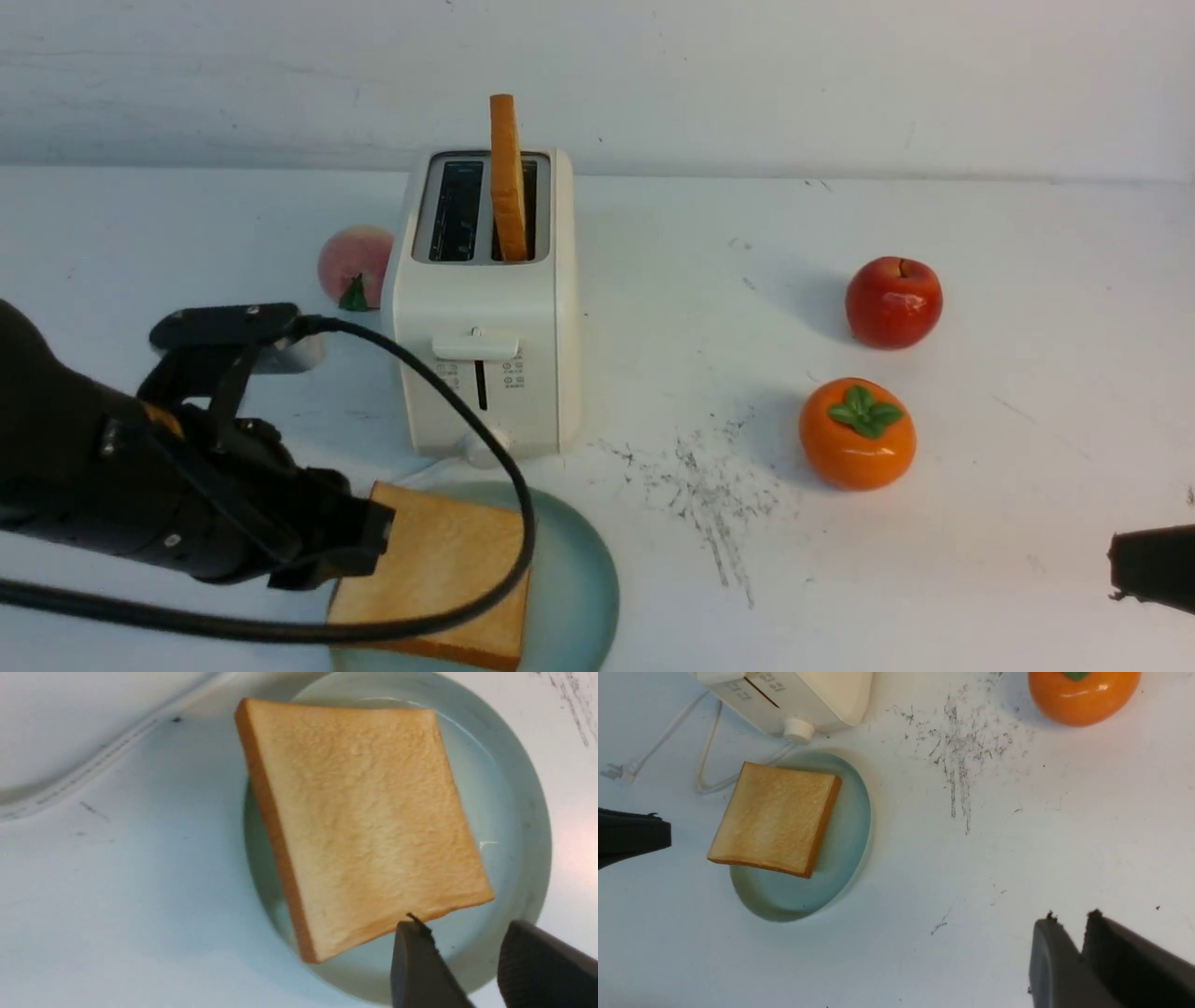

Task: Take toasted bread from bread machine on white table place on plate.
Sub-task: 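Place the slice of bread on the plate with the left gripper, then grasp the toast slice in the toaster and pull it up out of the slot with the right gripper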

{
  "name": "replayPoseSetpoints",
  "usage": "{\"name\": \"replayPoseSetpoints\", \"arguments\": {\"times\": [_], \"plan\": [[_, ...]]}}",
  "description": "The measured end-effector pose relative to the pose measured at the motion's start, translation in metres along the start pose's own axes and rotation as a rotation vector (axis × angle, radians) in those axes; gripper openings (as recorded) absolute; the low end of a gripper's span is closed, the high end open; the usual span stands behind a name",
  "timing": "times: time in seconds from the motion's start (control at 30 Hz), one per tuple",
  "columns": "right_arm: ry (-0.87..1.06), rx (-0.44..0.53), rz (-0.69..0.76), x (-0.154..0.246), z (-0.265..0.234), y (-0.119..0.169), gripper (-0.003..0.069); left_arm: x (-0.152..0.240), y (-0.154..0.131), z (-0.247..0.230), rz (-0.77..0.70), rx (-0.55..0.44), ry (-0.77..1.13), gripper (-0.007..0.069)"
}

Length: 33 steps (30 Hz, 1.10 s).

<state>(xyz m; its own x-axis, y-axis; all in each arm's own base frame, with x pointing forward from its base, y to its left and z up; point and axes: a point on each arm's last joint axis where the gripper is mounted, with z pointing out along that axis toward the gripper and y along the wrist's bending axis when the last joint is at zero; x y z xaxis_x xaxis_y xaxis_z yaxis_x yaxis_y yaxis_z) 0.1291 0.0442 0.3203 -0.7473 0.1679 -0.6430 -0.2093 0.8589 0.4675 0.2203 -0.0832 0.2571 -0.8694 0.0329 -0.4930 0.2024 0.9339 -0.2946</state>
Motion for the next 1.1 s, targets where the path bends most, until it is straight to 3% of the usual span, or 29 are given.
{"name": "replayPoseSetpoints", "arguments": {"times": [0.13,0.3,0.47,0.6,0.77,0.9,1.1], "plan": [[-0.009,-0.034,-0.005,-0.001,0.0,0.003,0.0106,0.005,0.005,-0.019,-0.014,-0.08,-0.023,0.0249],[0.0,-0.051,-0.024,-0.016,0.001,0.007,0.0106,0.012,0.009,-0.038,-0.085,-0.149,-0.04,0.019],[0.095,-0.091,-0.024,-0.048,0.017,0.013,0.0053,0.022,0.007,-0.066,-0.129,-0.16,-0.112,-0.0007],[0.172,-0.144,-0.082,-0.068,0.039,0.036,0.0003,0.031,0.003,-0.096,-0.112,-0.132,-0.23,-0.0014],[0.232,-0.087,-0.162,-0.085,0.081,0.07,0.0002,0.052,0.001,-0.137,-0.098,-0.117,-0.387,-0.0014],[0.221,0.003,-0.245,-0.101,0.115,0.098,0.0038,0.077,0.001,-0.164,-0.123,-0.097,-0.471,-0.0014],[0.133,0.1,-0.354,-0.128,0.158,0.135,0.0186,0.109,0.002,-0.19,-0.137,-0.059,-0.568,-0.0014]]}}
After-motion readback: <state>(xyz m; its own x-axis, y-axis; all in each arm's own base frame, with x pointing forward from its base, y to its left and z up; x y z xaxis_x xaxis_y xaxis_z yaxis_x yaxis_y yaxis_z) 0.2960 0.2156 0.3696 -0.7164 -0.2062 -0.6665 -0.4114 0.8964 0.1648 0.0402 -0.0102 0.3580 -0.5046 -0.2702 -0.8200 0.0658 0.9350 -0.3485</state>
